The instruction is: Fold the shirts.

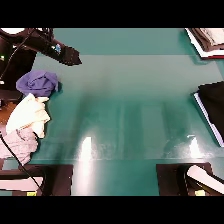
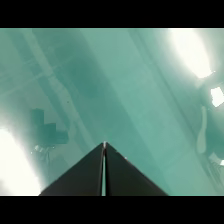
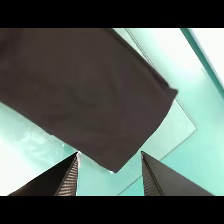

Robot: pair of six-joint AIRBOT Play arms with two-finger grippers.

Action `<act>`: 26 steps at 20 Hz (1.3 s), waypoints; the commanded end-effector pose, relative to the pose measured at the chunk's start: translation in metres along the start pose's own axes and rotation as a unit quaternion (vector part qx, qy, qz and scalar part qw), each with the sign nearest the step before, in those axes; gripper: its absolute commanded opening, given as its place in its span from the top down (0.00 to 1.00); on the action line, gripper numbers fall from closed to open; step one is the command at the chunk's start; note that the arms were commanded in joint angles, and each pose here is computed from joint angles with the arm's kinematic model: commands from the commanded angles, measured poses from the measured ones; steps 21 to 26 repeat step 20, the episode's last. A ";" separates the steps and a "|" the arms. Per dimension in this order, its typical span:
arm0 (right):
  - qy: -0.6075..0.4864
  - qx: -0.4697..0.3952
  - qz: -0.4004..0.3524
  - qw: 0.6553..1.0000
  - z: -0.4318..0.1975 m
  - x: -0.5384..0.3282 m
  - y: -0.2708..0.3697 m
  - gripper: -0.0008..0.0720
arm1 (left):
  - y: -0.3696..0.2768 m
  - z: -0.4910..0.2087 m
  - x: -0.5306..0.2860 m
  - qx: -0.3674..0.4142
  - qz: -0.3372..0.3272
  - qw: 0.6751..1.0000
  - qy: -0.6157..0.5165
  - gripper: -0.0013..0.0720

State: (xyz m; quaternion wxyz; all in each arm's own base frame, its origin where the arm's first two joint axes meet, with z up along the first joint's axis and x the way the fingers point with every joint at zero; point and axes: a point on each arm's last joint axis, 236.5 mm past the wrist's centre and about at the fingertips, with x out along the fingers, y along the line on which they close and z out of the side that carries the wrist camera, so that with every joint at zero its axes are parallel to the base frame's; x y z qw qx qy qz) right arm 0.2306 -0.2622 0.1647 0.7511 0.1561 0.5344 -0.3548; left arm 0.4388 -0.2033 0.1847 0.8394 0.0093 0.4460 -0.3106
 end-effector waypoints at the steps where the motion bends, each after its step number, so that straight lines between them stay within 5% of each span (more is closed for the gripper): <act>1: 0.019 0.015 0.052 0.998 -0.008 -0.002 0.025 0.37 | 0.000 0.001 0.000 0.001 0.000 1.000 -0.002 0.95; 4: 0.023 -0.005 0.247 0.969 -0.011 -0.031 0.121 0.37 | 0.002 0.009 -0.001 0.001 0.004 1.000 -0.018 0.95; 7: 0.018 -0.067 0.352 0.933 -0.021 -0.066 0.195 0.38 | 0.001 0.009 -0.001 0.000 0.003 1.000 -0.019 0.95; 9: 0.020 -0.134 0.367 0.920 -0.039 -0.078 0.227 0.85 | 0.002 0.011 -0.001 0.000 0.004 1.000 -0.022 0.95; 10: 0.016 -0.170 0.371 0.913 -0.048 -0.083 0.241 0.96 | 0.002 0.011 -0.001 0.000 0.004 1.000 -0.022 0.95; 17: -0.002 -0.273 0.415 0.868 -0.088 -0.118 0.309 0.96 | 0.002 0.010 -0.001 0.000 0.004 1.000 -0.022 0.95; 26: 0.003 -0.285 0.418 0.863 -0.096 -0.122 0.313 0.96 | 0.002 0.010 -0.001 0.000 0.004 1.000 -0.022 0.95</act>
